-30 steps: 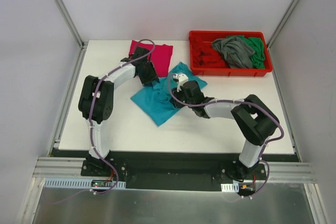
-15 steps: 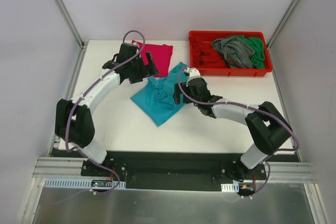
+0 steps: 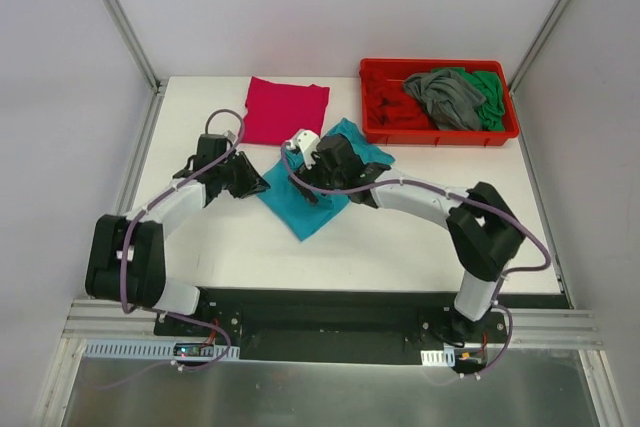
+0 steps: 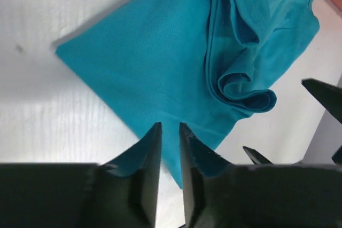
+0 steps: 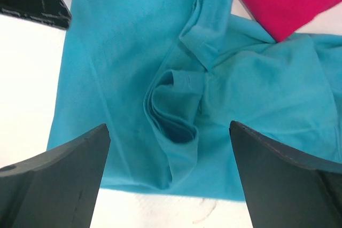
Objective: Fold and stack the t-shirts
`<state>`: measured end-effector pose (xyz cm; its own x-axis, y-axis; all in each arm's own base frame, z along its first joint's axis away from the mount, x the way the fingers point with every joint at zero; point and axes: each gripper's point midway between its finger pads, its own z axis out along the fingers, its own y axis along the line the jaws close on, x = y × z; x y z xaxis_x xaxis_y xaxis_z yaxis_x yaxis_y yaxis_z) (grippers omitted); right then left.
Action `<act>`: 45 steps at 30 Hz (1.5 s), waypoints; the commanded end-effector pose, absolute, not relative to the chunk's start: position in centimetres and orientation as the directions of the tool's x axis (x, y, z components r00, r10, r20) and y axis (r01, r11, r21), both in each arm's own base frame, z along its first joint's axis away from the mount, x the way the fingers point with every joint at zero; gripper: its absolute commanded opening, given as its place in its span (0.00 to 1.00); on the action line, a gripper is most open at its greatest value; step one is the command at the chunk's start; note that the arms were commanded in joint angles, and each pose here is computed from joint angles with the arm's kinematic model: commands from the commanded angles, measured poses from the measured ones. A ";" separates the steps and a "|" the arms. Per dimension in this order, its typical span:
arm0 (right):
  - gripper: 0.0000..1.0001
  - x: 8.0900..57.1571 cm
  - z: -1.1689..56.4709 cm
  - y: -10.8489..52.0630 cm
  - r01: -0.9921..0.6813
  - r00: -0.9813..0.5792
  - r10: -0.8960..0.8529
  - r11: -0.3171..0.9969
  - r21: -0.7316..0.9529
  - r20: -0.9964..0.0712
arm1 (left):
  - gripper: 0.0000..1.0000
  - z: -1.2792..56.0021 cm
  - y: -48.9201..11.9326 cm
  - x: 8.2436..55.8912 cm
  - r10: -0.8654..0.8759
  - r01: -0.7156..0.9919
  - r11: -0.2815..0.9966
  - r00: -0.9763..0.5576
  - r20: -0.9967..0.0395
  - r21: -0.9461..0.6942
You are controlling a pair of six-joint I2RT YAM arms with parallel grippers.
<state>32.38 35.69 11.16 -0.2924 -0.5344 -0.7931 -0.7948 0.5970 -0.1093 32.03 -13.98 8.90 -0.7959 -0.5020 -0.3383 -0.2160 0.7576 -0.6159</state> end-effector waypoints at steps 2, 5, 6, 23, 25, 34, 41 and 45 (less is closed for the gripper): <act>0.96 33.5 9.0 37.3 -0.839 -0.284 -0.626 0.529 -0.128 -0.726 | 0.05 11.7 -19.1 34.5 -0.428 0.023 0.540 -0.853 -0.298 -0.841; 0.96 33.9 7.8 37.9 -0.842 -0.293 -0.648 0.523 -0.132 -0.703 | 0.00 10.1 -19.9 35.3 -0.427 -0.003 0.496 -0.871 -0.241 -0.868; 0.96 34.0 7.3 38.1 -0.842 -0.297 -0.654 0.523 -0.132 -0.696 | 0.00 9.5 -19.9 35.4 -0.427 -0.023 0.500 -0.876 -0.223 -0.866; 0.96 39.8 6.9 33.1 -0.609 -0.405 -0.642 0.720 -0.332 -0.651 | 0.00 0.1 -16.5 32.5 -0.454 -0.300 0.706 -0.887 -0.085 -0.642; 0.96 40.4 7.6 32.4 -0.568 -0.416 -0.610 0.754 -0.332 -0.674 | 0.00 -0.2 -16.4 32.2 -0.452 -0.305 0.713 -0.888 -0.081 -0.632; 0.96 42.9 9.4 26.7 -0.337 -0.516 -0.455 0.887 -0.317 -0.726 | 0.00 0.1 -16.3 31.7 -0.437 -0.290 0.719 -0.895 -0.087 -0.631; 0.96 43.7 11.4 24.3 -0.271 -0.571 -0.324 0.942 -0.199 -0.754 | 0.00 0.7 -16.4 31.1 -0.430 -0.279 0.718 -0.898 -0.091 -0.638; 0.96 41.0 12.2 26.3 -0.418 -0.565 -0.330 0.905 -0.082 -0.756 | 0.00 1.7 -16.8 30.3 -0.414 -0.253 0.709 -0.905 -0.098 -0.659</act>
